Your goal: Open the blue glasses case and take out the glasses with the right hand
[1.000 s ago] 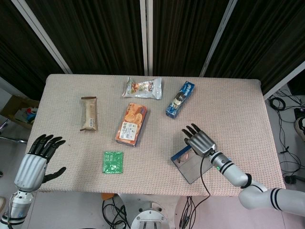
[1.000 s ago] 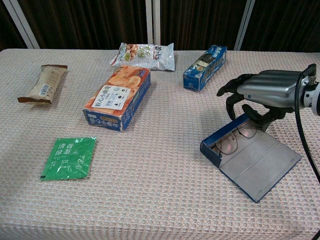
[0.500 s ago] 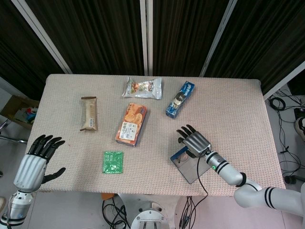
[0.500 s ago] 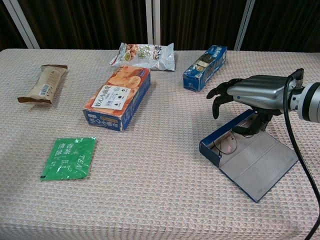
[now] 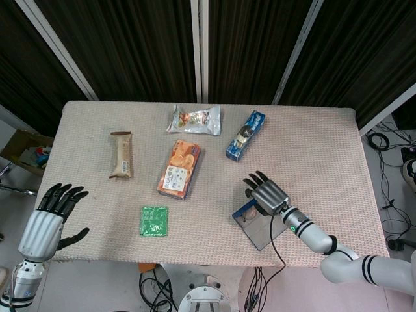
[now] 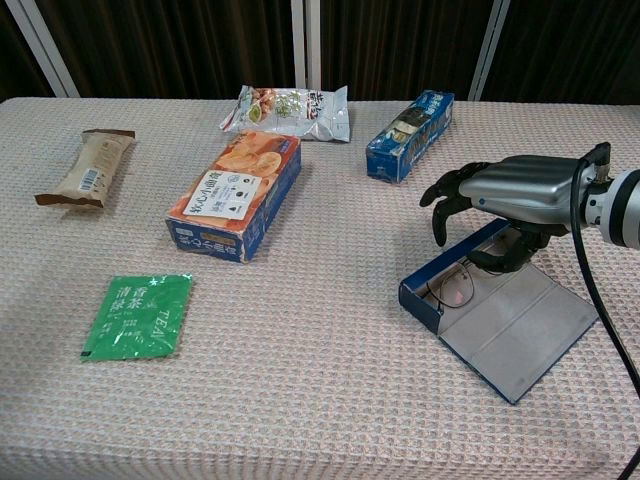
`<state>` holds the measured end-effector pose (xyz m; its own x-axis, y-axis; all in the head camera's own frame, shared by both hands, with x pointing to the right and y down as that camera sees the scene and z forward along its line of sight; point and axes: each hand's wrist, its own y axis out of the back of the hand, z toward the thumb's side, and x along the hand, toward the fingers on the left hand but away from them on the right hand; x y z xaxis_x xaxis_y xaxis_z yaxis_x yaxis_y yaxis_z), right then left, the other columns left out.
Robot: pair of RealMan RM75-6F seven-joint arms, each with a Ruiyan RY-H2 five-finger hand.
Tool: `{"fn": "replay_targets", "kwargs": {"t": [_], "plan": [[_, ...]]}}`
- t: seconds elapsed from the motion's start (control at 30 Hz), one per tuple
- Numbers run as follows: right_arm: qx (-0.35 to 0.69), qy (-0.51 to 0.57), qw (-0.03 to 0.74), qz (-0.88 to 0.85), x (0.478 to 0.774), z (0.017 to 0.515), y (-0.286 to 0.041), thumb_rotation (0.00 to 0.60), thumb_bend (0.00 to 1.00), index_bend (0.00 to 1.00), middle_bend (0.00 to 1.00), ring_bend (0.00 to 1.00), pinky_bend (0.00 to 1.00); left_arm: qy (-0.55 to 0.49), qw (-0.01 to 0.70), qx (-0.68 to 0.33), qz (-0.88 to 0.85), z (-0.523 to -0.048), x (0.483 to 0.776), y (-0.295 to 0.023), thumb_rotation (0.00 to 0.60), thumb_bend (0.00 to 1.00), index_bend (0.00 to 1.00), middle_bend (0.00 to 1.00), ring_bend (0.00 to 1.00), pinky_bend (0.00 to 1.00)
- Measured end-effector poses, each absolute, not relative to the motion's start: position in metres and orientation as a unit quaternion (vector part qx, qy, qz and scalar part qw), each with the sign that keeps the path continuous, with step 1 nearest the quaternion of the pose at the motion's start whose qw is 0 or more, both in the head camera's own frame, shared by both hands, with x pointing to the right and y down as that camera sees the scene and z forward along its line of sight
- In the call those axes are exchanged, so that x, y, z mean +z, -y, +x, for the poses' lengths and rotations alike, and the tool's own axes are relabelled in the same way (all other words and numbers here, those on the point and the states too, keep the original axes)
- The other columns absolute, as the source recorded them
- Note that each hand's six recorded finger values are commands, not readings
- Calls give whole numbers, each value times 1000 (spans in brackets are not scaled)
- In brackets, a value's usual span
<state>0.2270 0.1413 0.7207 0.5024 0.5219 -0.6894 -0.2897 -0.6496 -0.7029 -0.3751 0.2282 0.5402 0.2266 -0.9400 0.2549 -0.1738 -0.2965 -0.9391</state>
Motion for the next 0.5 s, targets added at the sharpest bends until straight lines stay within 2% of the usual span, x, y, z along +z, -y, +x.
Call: {"fn": "replay_targets", "kwargs": {"t": [0.3, 0.5], "plan": [[494, 73, 414, -761, 722, 227, -142, 600, 438, 411, 137, 0, 0, -420, 417, -459, -662, -376, 540, -229, 600, 50, 209, 192, 116, 120], [495, 72, 416, -760, 723, 226, -142, 600, 442, 469, 165, 0, 0, -421, 417, -460, -661, -376, 541, -229, 600, 50, 208, 192, 116, 120]]}}
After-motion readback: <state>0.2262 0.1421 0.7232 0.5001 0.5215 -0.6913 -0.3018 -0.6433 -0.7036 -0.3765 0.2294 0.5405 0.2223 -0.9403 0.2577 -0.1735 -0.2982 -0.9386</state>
